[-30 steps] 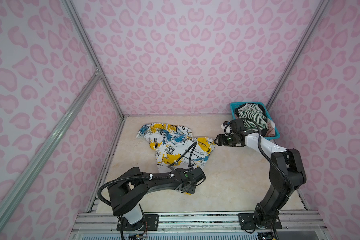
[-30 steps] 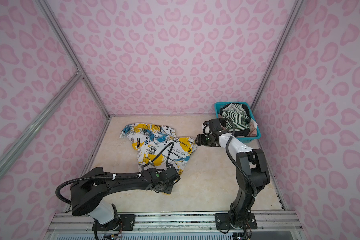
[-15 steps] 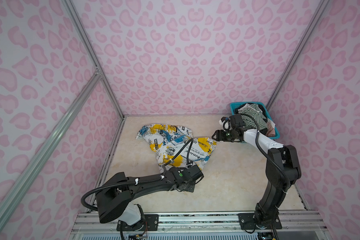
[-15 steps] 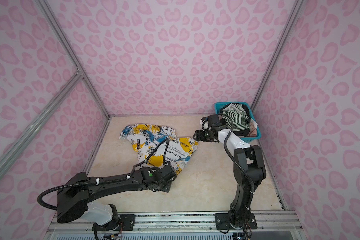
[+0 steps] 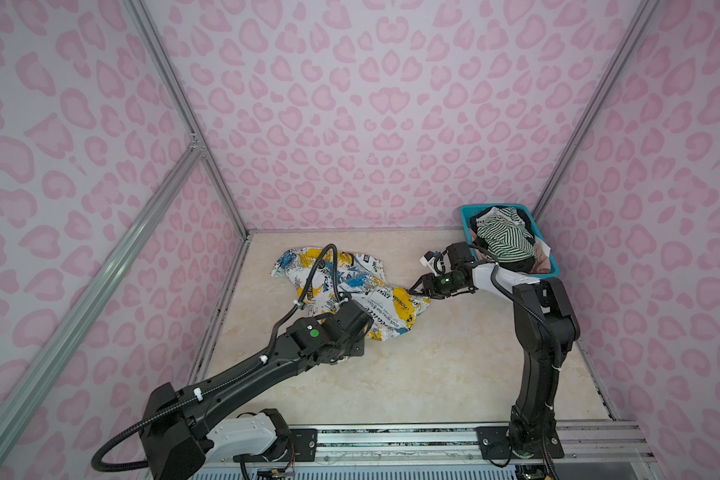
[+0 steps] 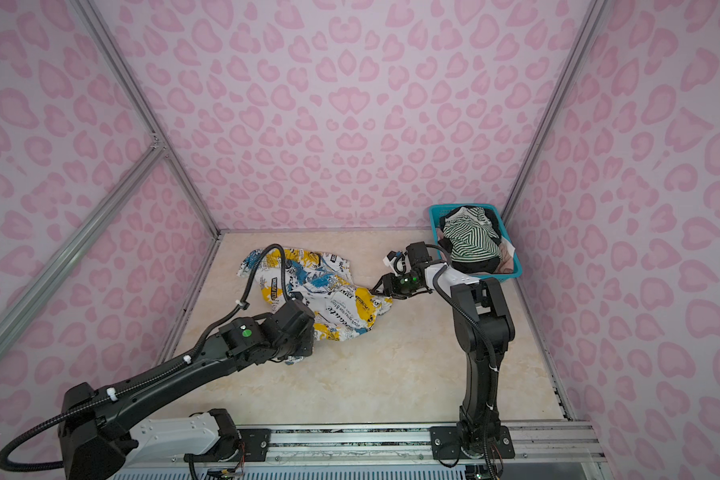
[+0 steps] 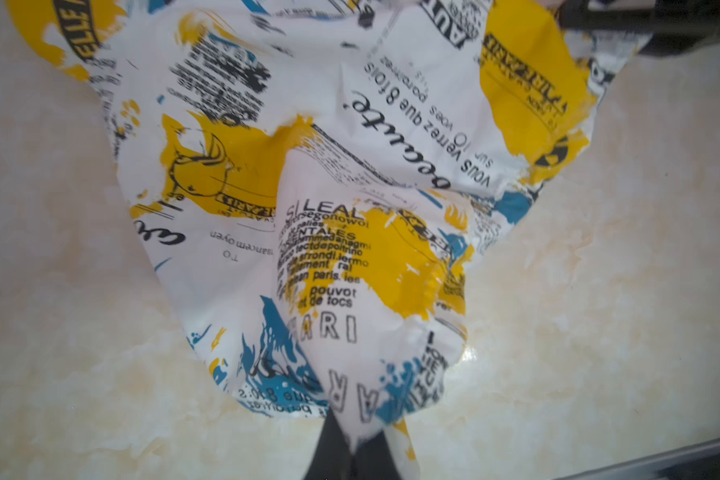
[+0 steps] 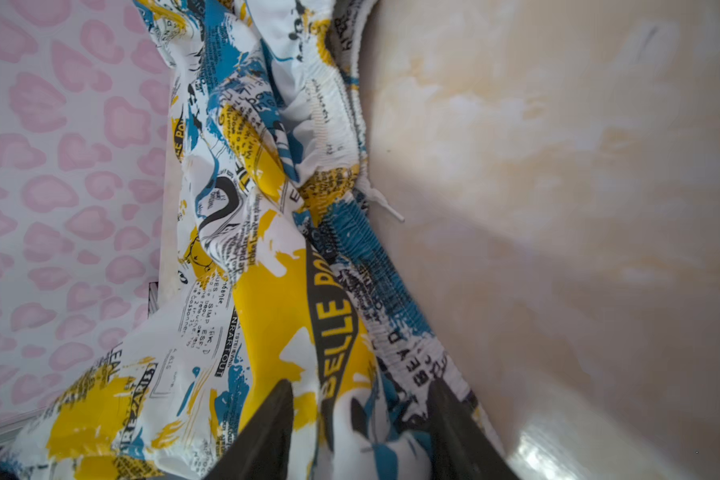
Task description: Fold and stack the mixed laundry pile
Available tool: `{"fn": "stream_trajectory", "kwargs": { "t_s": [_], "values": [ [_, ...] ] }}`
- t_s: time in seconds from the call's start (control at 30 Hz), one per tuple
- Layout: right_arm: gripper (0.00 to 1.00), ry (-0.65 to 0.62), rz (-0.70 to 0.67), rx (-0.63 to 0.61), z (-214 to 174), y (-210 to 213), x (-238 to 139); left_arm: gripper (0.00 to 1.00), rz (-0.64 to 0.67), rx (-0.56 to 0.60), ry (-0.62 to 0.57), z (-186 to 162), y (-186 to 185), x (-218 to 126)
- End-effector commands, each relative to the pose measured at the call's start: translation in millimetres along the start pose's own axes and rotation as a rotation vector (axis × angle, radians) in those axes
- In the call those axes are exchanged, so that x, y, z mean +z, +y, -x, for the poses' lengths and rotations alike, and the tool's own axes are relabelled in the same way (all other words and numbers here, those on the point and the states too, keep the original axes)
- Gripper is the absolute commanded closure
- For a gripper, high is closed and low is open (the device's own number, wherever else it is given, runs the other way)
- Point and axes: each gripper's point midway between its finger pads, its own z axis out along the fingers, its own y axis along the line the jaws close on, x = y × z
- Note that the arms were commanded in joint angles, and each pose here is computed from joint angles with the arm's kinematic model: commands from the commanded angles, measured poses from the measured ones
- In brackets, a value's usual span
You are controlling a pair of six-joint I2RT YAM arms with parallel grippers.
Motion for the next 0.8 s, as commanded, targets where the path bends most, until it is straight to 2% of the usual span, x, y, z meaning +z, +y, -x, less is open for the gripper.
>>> {"fn": "stream_trajectory", "kwargs": {
  "t_s": [0.0,0.07,0.23,0.4,0.6,0.7,0.77],
  "values": [
    [0.6,0.009,0.066,0.002,-4,15,6,0.98,-0.005,-0.002,-0.04,15,12,-16],
    [0.74,0.0,0.089,0.0,-2,23,9,0.98,-0.014,-0.01,-0.063,24,18,-22],
    [1.0,-0.032,0.101,-0.023,7,41,-2,0.98,0.012,-0.059,-0.108,41,35,-32],
    [1.0,-0.118,-0.046,-0.107,31,53,-46,0.98,0.038,-0.119,-0.18,72,52,-45],
    [1.0,-0.225,-0.403,-0.376,87,97,-141,0.98,-0.005,-0.129,-0.286,148,55,-71],
    [1.0,-0.287,-0.514,-0.457,94,116,-175,0.98,-0.019,-0.109,-0.334,177,55,-83],
    [1.0,-0.305,-0.582,-0.492,83,121,-186,0.98,-0.045,-0.099,-0.37,193,52,-97]
  ]
}}
